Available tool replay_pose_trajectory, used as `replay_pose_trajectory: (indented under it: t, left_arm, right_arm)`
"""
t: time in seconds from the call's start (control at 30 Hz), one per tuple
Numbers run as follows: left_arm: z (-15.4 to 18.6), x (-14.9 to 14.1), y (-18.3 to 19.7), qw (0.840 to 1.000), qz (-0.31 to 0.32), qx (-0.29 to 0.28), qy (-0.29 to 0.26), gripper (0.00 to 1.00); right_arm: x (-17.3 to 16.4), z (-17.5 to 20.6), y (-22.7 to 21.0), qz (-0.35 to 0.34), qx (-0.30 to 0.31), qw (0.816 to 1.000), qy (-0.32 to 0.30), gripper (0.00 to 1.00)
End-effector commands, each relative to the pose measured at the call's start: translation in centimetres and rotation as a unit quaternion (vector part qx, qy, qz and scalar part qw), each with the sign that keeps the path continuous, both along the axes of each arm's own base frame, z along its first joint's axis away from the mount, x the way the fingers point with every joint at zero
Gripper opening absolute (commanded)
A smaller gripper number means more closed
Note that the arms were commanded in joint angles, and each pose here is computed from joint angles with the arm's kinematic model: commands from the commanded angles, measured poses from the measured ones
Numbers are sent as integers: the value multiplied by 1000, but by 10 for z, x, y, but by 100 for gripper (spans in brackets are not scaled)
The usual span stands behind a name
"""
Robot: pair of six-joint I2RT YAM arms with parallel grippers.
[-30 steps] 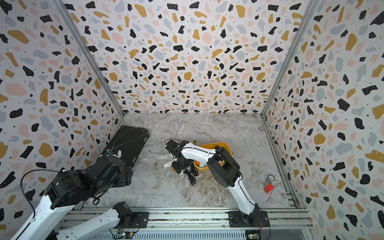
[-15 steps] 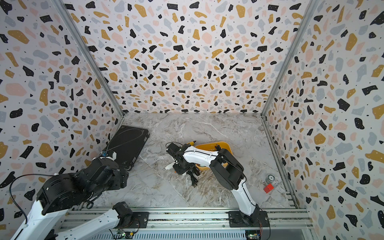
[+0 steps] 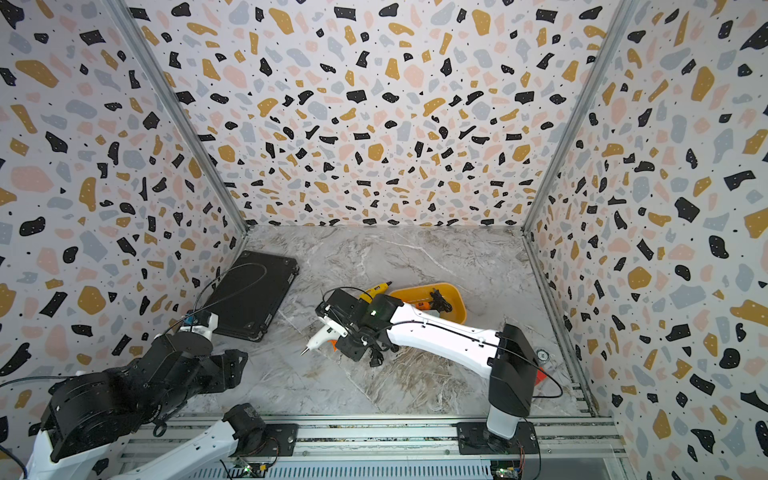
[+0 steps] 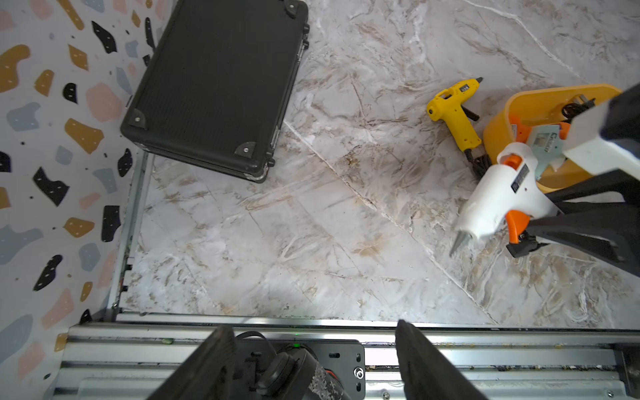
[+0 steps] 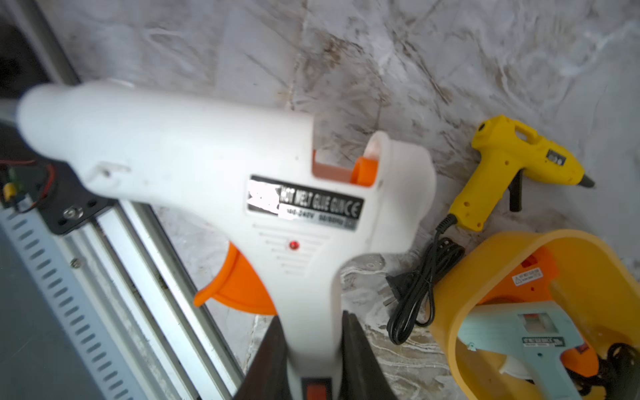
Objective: Put the hot melt glue gun into the storage box
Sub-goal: Pick up the hot melt adhesive gun from the center of the board.
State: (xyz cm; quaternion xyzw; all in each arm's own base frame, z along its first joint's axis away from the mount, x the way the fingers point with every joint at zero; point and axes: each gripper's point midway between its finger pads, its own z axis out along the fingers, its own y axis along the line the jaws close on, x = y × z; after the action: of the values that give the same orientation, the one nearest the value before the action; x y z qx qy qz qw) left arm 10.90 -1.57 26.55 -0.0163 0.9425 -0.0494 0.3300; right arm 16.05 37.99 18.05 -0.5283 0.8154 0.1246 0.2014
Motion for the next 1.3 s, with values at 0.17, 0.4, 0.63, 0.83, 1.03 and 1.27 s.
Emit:
replay_pose_trajectory:
  t: [0.17,0.4,0.63,0.83,1.03,1.27]
  left_arm:
    - [9,-1,-80,975,-161,-151,-30,72]
    - [-1,-22,-124,932,-241,-269,3,71]
    - [-1,-35,-145,899,-278,-338,19,71]
    - [-1,-42,-156,880,-298,-369,35,69]
    - [-9,-41,-155,885,-292,-359,45,65]
    - [-12,-41,-153,887,-287,-359,46,49]
  right_arm:
    - [-53,17,-11,121,5,992,-40,0]
    - [-65,32,-8,147,34,987,-61,0]
    - [-78,39,2,177,58,979,-77,0]
    - [-88,40,11,195,69,976,-72,0]
    - [-92,47,17,204,79,973,-73,0]
    - [-99,59,22,207,99,971,-74,0]
